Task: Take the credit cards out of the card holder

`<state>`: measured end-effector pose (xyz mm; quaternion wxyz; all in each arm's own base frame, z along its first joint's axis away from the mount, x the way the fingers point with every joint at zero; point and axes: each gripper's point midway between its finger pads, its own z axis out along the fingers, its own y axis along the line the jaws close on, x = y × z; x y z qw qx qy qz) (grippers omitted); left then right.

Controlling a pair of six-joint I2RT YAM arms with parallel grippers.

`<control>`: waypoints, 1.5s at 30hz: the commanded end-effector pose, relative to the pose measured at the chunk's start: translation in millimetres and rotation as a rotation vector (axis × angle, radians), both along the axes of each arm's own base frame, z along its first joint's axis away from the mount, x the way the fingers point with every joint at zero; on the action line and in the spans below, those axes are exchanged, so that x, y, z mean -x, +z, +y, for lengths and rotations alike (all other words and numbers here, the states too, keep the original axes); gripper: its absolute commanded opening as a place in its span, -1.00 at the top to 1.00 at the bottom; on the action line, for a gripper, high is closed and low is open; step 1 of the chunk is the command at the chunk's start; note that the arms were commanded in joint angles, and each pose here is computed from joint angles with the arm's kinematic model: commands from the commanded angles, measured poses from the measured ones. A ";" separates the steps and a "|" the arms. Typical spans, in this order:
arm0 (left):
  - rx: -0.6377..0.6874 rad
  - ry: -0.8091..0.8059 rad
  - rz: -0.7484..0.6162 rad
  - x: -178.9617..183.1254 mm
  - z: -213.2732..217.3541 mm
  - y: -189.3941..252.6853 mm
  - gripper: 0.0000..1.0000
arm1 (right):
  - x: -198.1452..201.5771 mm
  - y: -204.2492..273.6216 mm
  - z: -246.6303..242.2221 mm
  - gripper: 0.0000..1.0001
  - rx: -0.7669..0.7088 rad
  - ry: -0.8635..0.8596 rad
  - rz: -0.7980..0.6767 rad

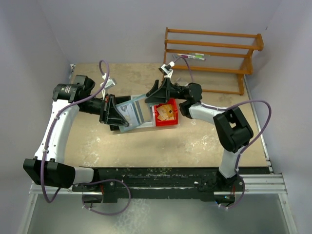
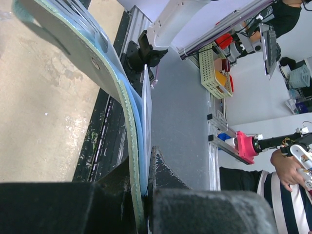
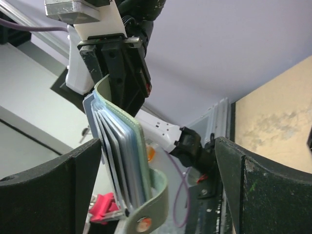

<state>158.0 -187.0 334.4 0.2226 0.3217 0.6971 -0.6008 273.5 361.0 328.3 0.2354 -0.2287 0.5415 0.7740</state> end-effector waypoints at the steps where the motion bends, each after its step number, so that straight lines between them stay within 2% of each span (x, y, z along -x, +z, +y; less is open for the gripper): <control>1: 0.066 -0.022 -0.073 3.1 -3.4 19.0 1.00 | 61.5 61.5 -25.1 -0.99 -0.218 0.088 -0.309; 5: 0.039 -0.014 -0.065 -0.8 -2.6 14.1 1.00 | 71.7 59.5 -30.4 -1.00 -0.204 0.097 -0.315; 7: 0.020 -0.005 -0.059 -4.1 -2.2 11.1 1.00 | 74.4 56.9 -31.4 -0.89 -0.199 0.099 -0.312; 15: -0.023 0.038 -0.064 -13.7 -1.3 6.8 1.00 | 85.9 49.3 -22.1 0.13 -0.157 0.153 -0.310; 18: -0.021 0.043 -0.060 -14.6 -1.7 8.4 0.99 | 84.2 43.6 -16.8 0.32 -0.129 0.163 -0.292; 20: -0.018 0.040 -0.058 -14.3 -1.9 8.4 0.97 | 83.7 41.7 -16.3 0.58 -0.122 0.164 -0.288; 22: -0.009 0.033 -0.058 -11.9 -2.0 9.1 0.88 | 86.1 44.9 -18.4 0.82 -0.135 0.158 -0.298; 24: 0.008 0.022 -0.064 -8.9 -2.5 11.3 0.64 | 87.8 50.8 -20.9 1.00 -0.155 0.140 -0.311; 27: 0.037 0.007 -0.076 -7.1 -3.4 11.7 0.43 | 88.4 63.0 -23.4 1.00 -0.182 0.099 -0.313; 30: 0.077 0.021 -0.059 -12.6 -1.5 9.4 0.35 | 85.2 69.1 -25.5 1.00 -0.187 0.028 -0.299; 33: 0.134 0.049 -0.023 -21.2 3.2 12.4 0.34 | 84.9 63.6 -28.8 1.00 -0.172 -0.036 -0.277; 40: 0.240 -0.010 -0.017 -17.7 4.4 35.4 0.31 | 80.1 67.2 -33.5 1.00 -0.194 -0.125 -0.255; 45: 0.301 -0.044 -0.055 -6.6 5.0 53.2 0.02 | 74.2 64.6 -29.1 1.00 -0.197 -0.134 -0.227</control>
